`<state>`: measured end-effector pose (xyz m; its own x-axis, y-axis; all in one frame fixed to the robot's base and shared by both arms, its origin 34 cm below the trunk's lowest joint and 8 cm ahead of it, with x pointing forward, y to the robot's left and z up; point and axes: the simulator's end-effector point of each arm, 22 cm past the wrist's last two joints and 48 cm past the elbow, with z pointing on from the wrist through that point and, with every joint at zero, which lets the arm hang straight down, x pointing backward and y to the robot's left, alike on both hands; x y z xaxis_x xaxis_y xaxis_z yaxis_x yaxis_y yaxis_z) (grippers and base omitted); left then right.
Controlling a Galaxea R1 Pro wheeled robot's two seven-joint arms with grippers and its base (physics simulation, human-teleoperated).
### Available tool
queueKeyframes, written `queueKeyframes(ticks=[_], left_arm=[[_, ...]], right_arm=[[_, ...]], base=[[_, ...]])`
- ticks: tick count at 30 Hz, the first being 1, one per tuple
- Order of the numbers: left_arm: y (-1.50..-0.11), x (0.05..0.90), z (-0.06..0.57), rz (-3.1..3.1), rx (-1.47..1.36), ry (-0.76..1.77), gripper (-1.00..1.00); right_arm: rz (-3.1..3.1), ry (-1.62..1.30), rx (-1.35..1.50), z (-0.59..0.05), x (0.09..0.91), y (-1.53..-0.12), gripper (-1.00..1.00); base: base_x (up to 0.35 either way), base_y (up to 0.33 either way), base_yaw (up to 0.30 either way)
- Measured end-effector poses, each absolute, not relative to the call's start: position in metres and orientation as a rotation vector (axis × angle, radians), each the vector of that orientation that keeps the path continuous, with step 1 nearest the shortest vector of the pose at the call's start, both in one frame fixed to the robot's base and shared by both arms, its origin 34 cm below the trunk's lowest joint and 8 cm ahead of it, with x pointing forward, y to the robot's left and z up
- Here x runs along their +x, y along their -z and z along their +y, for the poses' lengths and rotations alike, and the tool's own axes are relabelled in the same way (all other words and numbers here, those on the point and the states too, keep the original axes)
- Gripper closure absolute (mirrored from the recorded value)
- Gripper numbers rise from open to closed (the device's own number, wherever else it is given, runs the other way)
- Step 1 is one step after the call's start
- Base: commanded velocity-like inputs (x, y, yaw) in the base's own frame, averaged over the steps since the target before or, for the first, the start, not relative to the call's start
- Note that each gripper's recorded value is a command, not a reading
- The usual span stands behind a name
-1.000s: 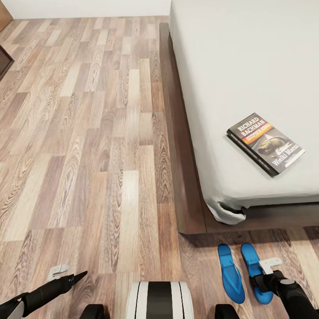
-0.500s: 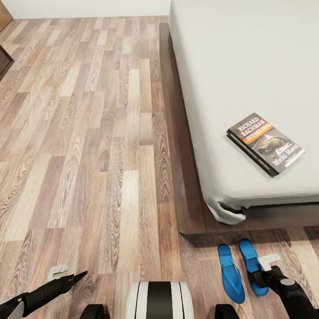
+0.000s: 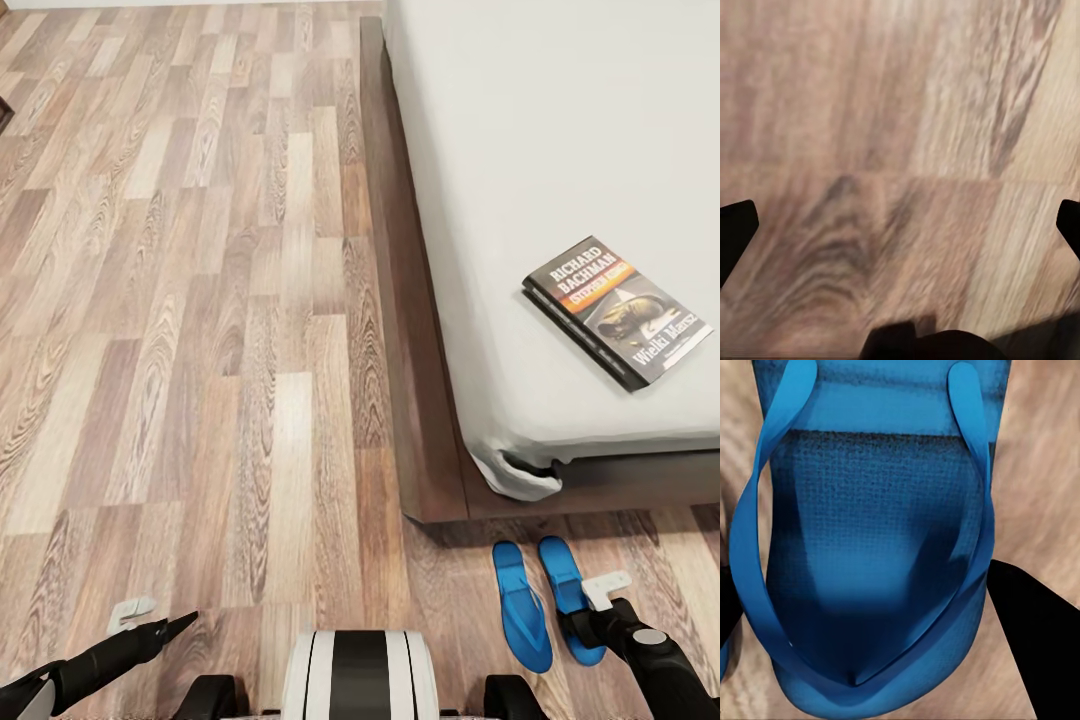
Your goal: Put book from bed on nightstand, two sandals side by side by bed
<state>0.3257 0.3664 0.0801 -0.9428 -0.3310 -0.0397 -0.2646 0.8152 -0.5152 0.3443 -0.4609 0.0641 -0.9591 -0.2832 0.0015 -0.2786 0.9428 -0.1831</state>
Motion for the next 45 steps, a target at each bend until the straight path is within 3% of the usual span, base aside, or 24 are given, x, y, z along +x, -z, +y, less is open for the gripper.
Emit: queueKeyframes(ticks=[26, 33, 39, 45], left_arm=[[-0.064, 0.301, 0.363, 2.922, -0.511, 0.796, -1.0], [-0.07, 0.344, 0.357, 2.851, -0.441, 0.85, -1.0], [-0.127, 0.41, 0.305, 2.653, -0.519, 1.311, -1.0], [-0.155, 0.444, 0.298, 2.497, -0.535, 1.424, -1.0]], right_arm=[[3.128, 0.274, -0.463, -0.461, 0.319, -0.048, 1.0], [3.127, 0.277, -0.464, -0.462, 0.319, -0.048, 1.0], [3.127, 0.277, -0.464, -0.462, 0.319, -0.048, 1.0], [3.127, 0.278, -0.462, -0.462, 0.319, -0.048, 1.0]], base=[[0.0, 0.0, 0.0], [0.0, 0.0, 0.0], [0.0, 0.0, 0.0], [0.0, 0.0, 0.0]])
